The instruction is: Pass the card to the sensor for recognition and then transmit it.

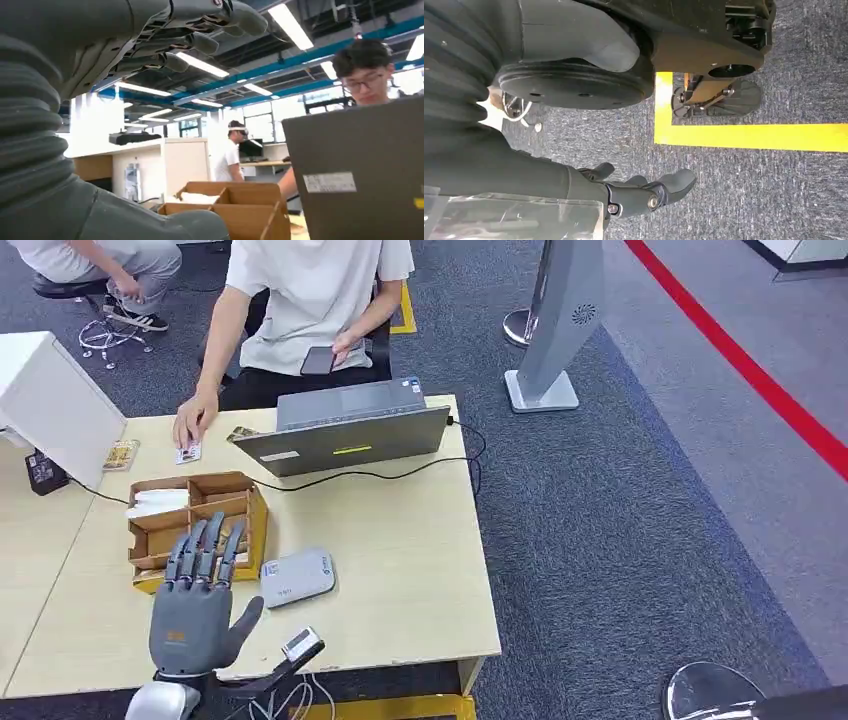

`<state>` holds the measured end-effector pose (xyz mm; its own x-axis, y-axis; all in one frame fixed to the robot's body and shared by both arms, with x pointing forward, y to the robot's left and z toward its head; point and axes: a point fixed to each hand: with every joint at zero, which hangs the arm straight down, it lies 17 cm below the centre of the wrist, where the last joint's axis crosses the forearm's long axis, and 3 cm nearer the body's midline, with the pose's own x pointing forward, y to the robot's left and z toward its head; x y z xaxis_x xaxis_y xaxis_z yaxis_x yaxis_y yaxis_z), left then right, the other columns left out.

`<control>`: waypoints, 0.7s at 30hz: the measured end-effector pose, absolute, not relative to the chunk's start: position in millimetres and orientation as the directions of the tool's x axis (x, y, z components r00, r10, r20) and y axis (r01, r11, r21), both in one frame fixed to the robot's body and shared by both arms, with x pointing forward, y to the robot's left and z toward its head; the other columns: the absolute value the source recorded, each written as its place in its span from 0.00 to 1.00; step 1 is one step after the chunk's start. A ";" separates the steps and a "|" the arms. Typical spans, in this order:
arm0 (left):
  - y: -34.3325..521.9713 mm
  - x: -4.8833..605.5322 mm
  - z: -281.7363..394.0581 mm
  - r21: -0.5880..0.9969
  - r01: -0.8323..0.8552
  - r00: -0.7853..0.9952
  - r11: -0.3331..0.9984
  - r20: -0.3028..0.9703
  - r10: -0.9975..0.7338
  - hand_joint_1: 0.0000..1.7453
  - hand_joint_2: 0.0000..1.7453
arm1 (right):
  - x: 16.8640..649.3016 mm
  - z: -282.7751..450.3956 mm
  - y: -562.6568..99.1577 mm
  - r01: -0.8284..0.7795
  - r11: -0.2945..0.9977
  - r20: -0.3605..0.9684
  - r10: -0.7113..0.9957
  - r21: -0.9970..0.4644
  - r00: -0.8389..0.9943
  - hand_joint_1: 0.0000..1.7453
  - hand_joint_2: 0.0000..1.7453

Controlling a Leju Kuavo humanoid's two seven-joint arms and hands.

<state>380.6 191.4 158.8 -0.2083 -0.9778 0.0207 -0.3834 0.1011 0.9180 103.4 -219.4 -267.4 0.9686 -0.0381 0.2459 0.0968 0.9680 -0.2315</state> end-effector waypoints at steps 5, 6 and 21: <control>233.8 392.4 139.3 0.930 -0.360 -0.127 0.067 0.022 -0.992 0.00 1.00 | 102.8 -267.6 -219.8 0.094 0.968 0.241 -0.036 -0.233 0.970 0.00 1.00; 247.9 396.1 132.9 0.933 -0.355 -0.097 0.057 0.024 -0.995 0.00 1.00 | 102.9 -267.6 -219.7 0.092 0.968 0.240 -0.035 -0.233 0.970 0.00 1.00; 345.0 405.7 78.0 0.955 -0.296 0.120 -0.011 0.025 -0.992 0.00 1.00 | 106.4 -267.2 -218.8 0.045 0.970 0.240 0.014 -0.238 0.971 0.00 1.00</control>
<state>405.7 345.0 78.0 0.1197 -0.9925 0.0253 -0.2955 -0.0113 0.9553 106.4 -218.8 -267.2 0.9706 0.0145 0.2404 0.0445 0.9702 -0.2382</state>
